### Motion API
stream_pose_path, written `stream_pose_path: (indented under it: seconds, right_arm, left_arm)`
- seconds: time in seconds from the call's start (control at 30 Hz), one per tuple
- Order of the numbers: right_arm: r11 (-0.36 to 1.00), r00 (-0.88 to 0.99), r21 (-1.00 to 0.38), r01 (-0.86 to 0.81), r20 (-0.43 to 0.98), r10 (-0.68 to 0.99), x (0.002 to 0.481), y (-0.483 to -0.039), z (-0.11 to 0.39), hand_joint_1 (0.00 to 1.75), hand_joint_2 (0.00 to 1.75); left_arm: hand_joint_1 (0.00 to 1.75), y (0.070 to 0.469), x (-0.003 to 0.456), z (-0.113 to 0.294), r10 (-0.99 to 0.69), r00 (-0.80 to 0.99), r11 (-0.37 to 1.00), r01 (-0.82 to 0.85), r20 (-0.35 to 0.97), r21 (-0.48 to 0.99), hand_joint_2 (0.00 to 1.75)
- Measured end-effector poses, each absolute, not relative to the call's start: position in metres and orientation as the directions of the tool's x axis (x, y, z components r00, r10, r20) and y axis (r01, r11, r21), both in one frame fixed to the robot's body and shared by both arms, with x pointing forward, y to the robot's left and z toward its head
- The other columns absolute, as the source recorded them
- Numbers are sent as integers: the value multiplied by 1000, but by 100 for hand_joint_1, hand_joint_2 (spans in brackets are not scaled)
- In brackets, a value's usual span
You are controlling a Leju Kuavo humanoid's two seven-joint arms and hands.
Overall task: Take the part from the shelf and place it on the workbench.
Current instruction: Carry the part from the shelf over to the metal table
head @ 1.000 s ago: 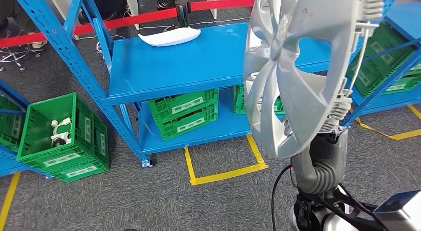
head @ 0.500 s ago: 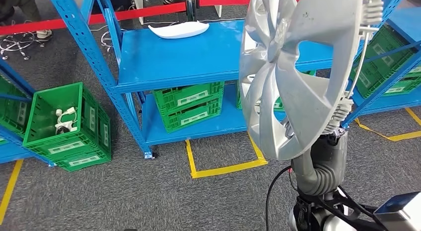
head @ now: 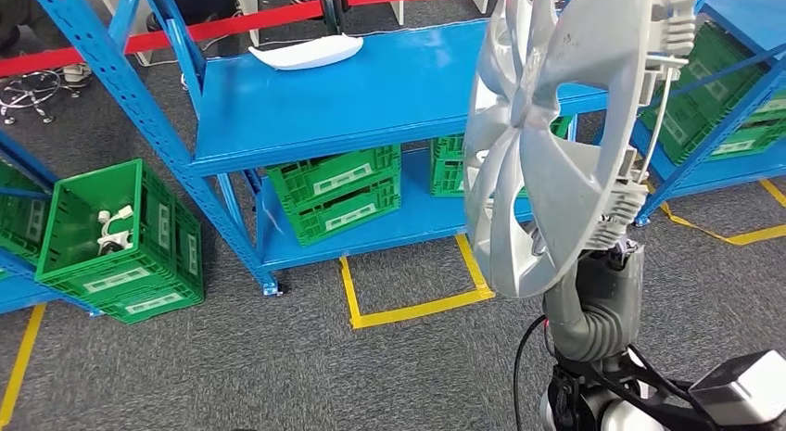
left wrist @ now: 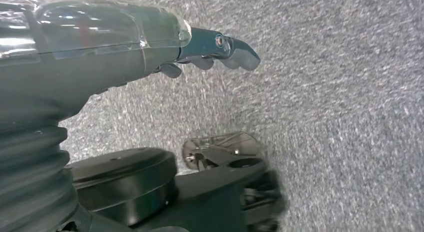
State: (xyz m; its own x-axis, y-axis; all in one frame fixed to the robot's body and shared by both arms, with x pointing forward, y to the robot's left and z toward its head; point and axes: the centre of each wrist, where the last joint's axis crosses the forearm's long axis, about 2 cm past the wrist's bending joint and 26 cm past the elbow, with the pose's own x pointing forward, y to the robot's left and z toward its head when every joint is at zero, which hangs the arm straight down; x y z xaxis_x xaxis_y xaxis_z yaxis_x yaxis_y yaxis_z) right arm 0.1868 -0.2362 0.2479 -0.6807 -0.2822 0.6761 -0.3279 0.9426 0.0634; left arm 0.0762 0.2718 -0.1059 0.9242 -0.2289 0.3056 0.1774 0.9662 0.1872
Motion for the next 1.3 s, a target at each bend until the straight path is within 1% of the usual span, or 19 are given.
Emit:
stream_pose_path:
  seconds: [1.3]
  right_arm:
    - [945,-684,70,-319,674,-281,189,-236,247,175,175]
  left_arm:
    - [0,272,75,-106,-231,925,966,180,303,186,175]
